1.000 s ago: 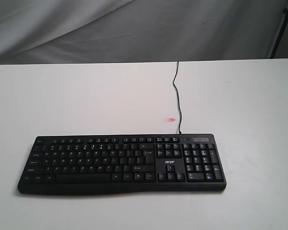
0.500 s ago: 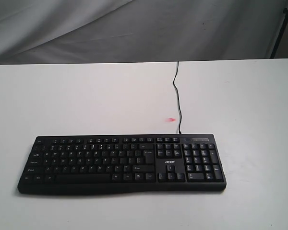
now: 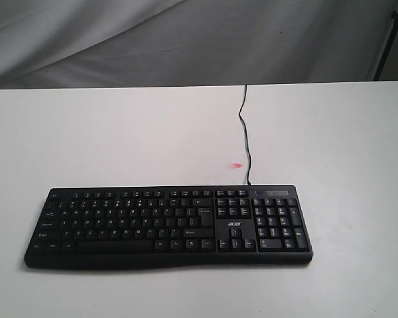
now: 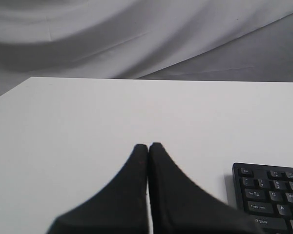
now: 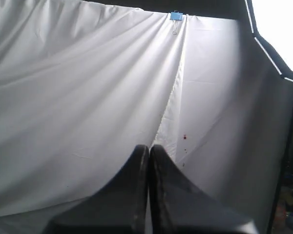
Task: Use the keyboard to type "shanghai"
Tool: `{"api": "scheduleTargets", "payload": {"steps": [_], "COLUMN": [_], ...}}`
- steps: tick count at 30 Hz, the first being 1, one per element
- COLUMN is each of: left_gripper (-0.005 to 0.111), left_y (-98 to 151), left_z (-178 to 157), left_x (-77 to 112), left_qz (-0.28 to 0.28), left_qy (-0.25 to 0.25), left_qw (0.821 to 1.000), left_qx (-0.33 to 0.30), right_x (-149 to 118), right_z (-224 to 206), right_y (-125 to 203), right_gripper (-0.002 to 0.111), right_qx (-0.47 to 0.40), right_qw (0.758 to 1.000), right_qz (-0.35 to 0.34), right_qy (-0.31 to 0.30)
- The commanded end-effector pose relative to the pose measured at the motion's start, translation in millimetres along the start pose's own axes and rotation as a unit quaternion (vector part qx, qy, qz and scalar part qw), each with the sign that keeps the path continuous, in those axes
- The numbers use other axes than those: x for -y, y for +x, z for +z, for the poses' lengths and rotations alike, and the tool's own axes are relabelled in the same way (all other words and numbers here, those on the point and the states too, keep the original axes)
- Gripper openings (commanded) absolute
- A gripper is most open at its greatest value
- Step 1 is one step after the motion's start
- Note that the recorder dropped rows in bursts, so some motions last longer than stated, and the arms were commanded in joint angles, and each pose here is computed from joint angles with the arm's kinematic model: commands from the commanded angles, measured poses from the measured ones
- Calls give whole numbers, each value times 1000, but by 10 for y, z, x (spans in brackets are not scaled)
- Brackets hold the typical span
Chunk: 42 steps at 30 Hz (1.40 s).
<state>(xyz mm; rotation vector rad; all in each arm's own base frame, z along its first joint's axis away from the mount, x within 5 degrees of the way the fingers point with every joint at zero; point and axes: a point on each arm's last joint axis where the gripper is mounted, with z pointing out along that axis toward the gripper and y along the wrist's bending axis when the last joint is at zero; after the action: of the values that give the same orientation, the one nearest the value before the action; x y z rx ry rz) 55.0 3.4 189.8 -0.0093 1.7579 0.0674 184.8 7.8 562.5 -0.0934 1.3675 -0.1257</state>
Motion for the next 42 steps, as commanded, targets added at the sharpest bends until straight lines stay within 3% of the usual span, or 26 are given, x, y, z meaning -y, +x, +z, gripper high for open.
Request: {"api": "scheduleTargets", "payload": {"steps": [1,11,19,24,28,40,42], "left_gripper": [1,1,1,1,1,1,1], "left_y": [7,7,7,7,7,7,7], "left_z": [1,1,1,1,1,1,1], "left_x": [3,3,3,3,3,3,3], "left_qz": [-1,-1,-1,-1,-1,-1,-1], "left_qy": [2,2,2,2,2,2,2], "left_qw": [1000,1000,1000,1000,1000,1000,1000], "left_qx": [4,4,4,4,4,4,4], "right_x": [-7,-172,-421,-518,-634,-972,-1060], "right_z": [173,765,1167,1412,1578,2056,2107], "right_y": [-150,-125,249,610,966,1893,2093], "right_gripper": [0,0,0,0,0,0,0], "right_qx": [-26,-115,-156,-217,-273,-335,-345], "right_qw": [999,984,965,946,914,860,841], "right_qz": [-42,-84,-72,-84,-112,-77,-66], "right_qy": [-19,-103,-198,-227,-279,-377,-412]}}
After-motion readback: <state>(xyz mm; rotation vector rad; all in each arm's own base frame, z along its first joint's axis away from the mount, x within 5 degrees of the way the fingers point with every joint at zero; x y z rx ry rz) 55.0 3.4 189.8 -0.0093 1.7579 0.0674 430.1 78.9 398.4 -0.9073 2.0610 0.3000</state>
